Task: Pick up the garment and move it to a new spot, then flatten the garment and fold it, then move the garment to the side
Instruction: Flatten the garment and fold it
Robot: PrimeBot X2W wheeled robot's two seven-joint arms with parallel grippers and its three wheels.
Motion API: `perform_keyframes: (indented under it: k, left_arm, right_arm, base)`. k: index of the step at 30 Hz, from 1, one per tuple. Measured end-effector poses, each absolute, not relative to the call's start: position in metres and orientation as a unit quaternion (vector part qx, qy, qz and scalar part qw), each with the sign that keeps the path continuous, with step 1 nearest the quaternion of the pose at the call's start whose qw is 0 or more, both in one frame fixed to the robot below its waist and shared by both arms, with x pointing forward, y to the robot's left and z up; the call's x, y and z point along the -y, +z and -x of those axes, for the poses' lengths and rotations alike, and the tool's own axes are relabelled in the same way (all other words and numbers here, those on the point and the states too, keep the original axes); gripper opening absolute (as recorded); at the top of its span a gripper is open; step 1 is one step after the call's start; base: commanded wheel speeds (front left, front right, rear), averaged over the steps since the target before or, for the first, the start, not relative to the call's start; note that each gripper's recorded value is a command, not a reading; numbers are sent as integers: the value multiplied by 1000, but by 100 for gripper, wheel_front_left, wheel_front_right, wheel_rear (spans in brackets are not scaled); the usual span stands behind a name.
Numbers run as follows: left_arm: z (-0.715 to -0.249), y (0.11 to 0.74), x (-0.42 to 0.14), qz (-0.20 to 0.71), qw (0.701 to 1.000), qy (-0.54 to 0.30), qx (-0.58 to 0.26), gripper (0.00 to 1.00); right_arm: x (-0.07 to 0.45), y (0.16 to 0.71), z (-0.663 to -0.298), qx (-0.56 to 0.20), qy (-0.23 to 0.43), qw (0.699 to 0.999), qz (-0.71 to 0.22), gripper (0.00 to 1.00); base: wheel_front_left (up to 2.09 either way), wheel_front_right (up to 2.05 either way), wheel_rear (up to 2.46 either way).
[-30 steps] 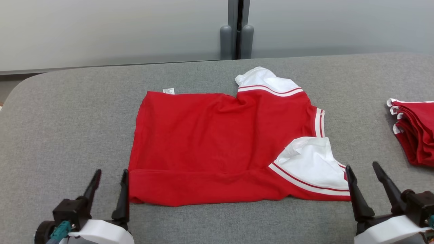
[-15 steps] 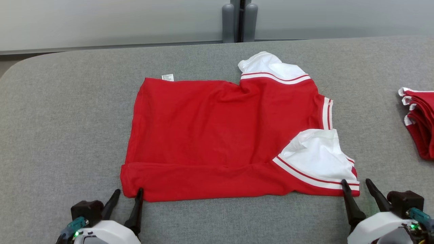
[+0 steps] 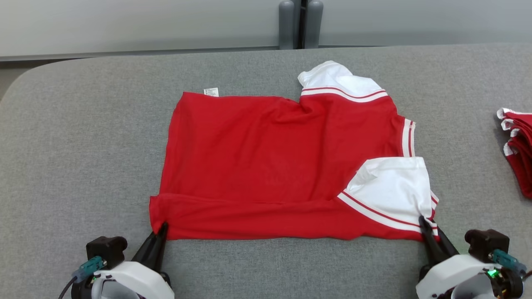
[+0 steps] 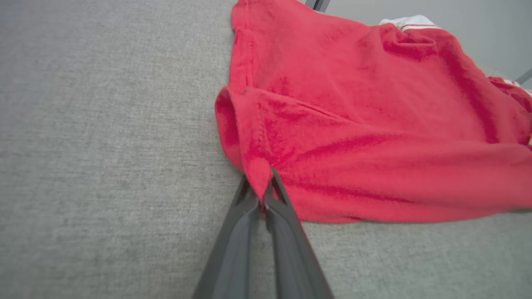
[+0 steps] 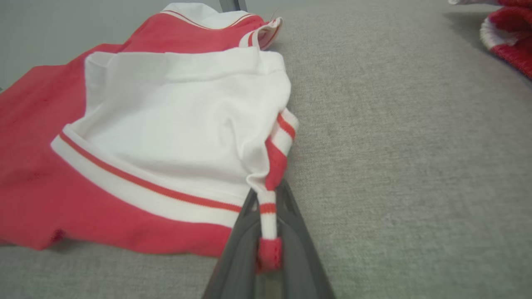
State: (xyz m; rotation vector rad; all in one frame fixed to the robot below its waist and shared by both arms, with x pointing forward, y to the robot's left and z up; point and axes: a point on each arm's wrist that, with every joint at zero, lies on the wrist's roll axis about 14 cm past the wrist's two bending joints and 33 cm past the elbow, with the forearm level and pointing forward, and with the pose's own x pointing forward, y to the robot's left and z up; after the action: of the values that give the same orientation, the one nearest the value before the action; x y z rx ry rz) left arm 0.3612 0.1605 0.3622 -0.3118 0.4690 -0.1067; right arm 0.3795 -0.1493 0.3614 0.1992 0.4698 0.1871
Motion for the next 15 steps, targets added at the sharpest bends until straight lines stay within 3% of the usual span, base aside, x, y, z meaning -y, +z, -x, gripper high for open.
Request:
perform_keyframes:
  k: [6, 15]
  left_arm:
    - [-347, 370, -172, 159, 961, -39, -223, 0]
    - [-296, 369, -181, 180, 945, -9, -274, 0]
  right_arm:
    - [147, 365, -361, -235, 96, 961, -113, 0]
    - [148, 372, -312, -268, 105, 950, -119, 0]
  base:
    - [0, 0, 0]
    - [0, 0, 0]
